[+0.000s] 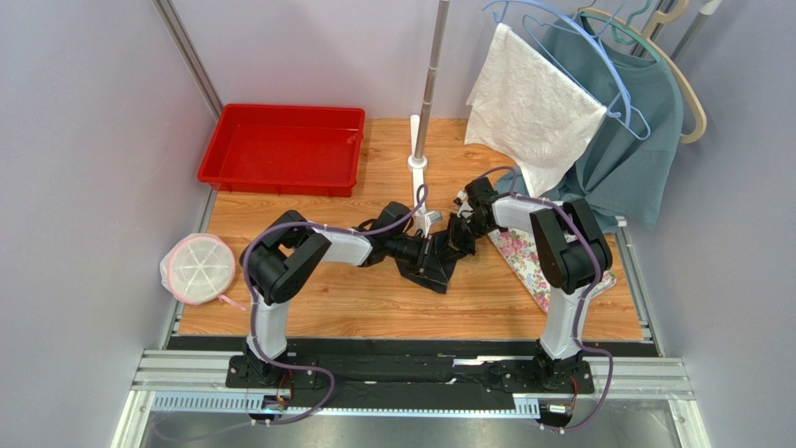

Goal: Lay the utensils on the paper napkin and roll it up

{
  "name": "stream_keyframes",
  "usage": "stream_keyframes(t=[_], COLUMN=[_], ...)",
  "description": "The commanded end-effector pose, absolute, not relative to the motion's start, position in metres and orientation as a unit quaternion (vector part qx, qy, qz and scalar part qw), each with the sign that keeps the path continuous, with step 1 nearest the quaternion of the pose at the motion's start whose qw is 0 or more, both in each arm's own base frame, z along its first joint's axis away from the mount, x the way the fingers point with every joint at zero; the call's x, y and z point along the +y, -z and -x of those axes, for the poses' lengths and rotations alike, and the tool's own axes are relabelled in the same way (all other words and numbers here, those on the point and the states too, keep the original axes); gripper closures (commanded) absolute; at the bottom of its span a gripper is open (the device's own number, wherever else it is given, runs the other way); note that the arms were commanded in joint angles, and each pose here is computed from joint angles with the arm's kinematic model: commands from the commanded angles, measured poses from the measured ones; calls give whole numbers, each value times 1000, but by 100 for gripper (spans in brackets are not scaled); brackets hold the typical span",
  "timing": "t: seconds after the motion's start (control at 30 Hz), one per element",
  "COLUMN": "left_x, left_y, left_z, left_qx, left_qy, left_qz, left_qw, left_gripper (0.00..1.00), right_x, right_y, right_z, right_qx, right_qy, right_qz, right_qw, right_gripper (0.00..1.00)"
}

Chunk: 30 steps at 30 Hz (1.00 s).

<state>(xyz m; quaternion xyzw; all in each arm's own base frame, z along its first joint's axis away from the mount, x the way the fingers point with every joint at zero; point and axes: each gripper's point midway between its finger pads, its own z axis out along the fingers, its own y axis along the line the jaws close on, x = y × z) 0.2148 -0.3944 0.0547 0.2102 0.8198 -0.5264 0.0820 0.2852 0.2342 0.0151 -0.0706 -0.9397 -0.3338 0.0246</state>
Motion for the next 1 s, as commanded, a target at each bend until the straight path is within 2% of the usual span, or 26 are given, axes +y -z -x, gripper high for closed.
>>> stream_keyframes(t=[0.0,0.13,0.23,0.4,0.53,0.77,0.97], left_x=[-391,-380,-380,-389,-379,-368,-370], left_y=[-20,18,16,-59,-93,-77,-53], left_z=[-210,-209,-211,-221,-229,-251,-263], left_qx=[836,869,866,812,795,824,847], left_qy=[509,459,463,529,548,518,487], left_qz=[-198,-182,-186,-226,-222,-187,-168], left_qw=[57,18,22,105,134,137,131], left_gripper=[85,89,87,79,78,79,84], right_x=[210,210,209,209,210,213,218], right_y=[31,31,30,30,28,21,19], right_z=[-278,-279,-279,-279,-280,-284,-286], right_qx=[-965,-965,-965,-965,-965,-962,-957], right_qy=[253,252,253,257,261,274,290], right_qz=[65,59,56,43,30,4,-9], right_qw=[27,29,27,26,21,9,10], right_gripper=[99,99,100,100,100,100,100])
